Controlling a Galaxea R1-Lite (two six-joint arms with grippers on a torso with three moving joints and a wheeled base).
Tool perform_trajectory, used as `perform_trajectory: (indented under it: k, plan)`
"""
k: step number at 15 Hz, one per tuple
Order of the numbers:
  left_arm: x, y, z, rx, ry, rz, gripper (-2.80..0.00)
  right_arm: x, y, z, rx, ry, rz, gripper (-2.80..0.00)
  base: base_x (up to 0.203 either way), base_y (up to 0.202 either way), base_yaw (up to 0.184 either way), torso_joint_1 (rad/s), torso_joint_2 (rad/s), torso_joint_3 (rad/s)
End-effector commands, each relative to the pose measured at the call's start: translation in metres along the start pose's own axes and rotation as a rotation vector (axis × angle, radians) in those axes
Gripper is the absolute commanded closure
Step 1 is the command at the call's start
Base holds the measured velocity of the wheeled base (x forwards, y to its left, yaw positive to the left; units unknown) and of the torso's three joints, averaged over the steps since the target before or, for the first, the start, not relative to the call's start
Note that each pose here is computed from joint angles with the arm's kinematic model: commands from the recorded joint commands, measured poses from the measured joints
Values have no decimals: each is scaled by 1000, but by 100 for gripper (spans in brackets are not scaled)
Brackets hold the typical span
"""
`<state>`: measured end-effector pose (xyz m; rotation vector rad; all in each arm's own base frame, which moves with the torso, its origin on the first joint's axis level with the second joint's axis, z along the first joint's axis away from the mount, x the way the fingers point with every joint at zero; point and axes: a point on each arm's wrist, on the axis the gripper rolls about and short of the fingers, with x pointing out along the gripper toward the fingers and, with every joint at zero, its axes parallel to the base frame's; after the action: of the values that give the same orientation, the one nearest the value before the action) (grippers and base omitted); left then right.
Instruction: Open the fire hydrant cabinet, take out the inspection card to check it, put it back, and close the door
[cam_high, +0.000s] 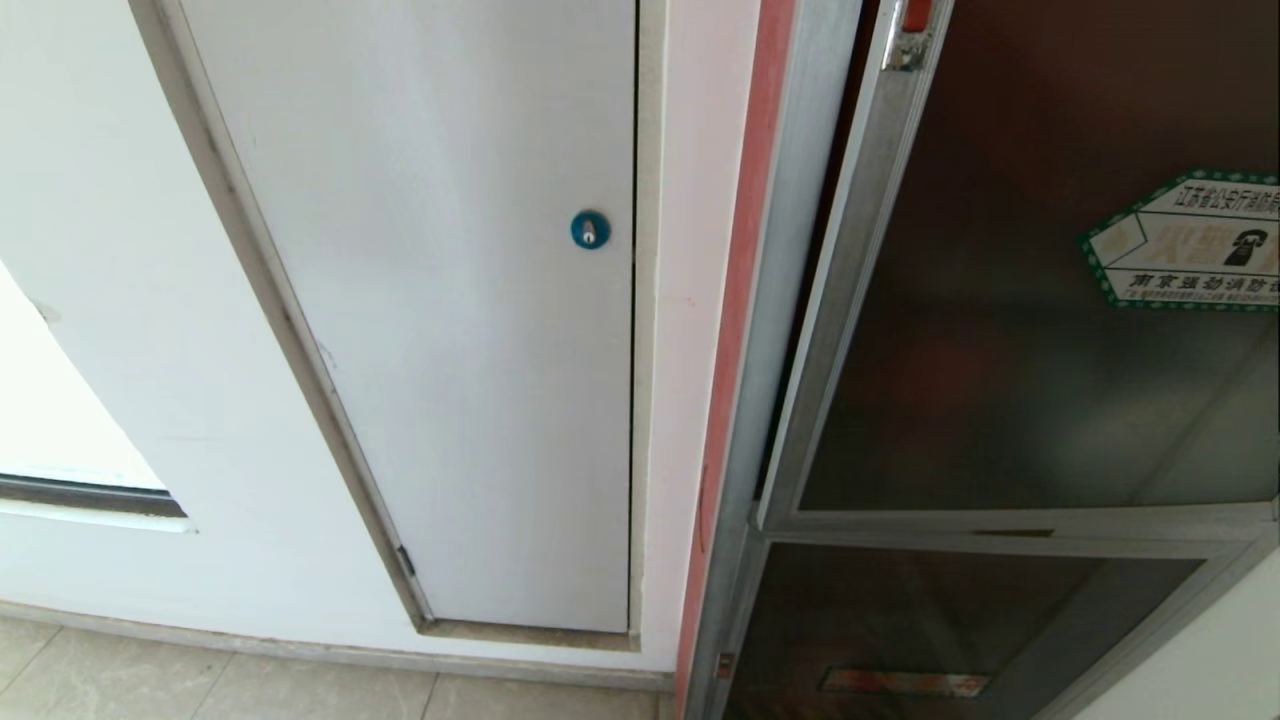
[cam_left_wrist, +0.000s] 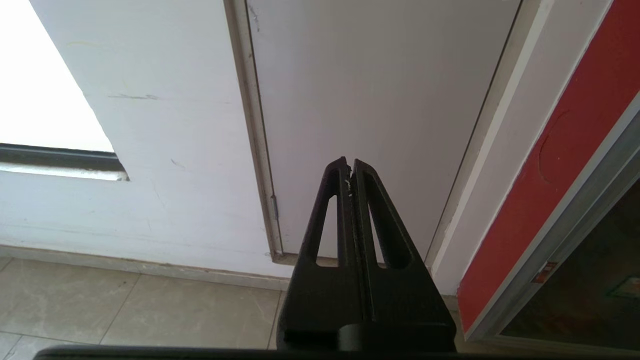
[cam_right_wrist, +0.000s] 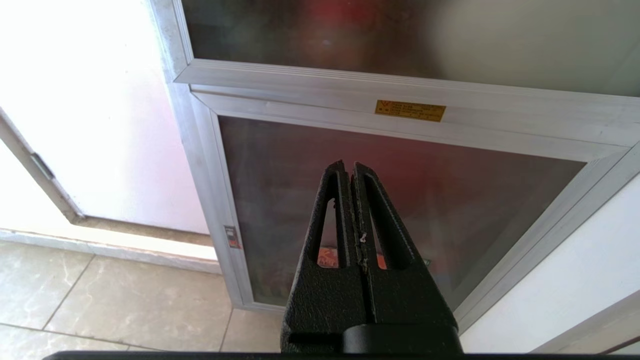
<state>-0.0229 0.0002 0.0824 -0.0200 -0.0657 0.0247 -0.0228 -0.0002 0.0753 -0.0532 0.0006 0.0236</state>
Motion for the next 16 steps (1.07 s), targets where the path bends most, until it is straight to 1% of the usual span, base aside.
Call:
perform_trajectory:
  k: [1,11,16]
  plan:
    - [1,0,-6,-1,19,1,0,0,0,0,0,2,1,0,0,0,0,0,0,0]
    - [1,0,-6,0,20,1,0,0,0,0,0,2,1,0,0,0,0,0,0,0]
    - [1,0,-6,16,25,1,0,0,0,0,0,2,1,0,0,0,0,0,0,0]
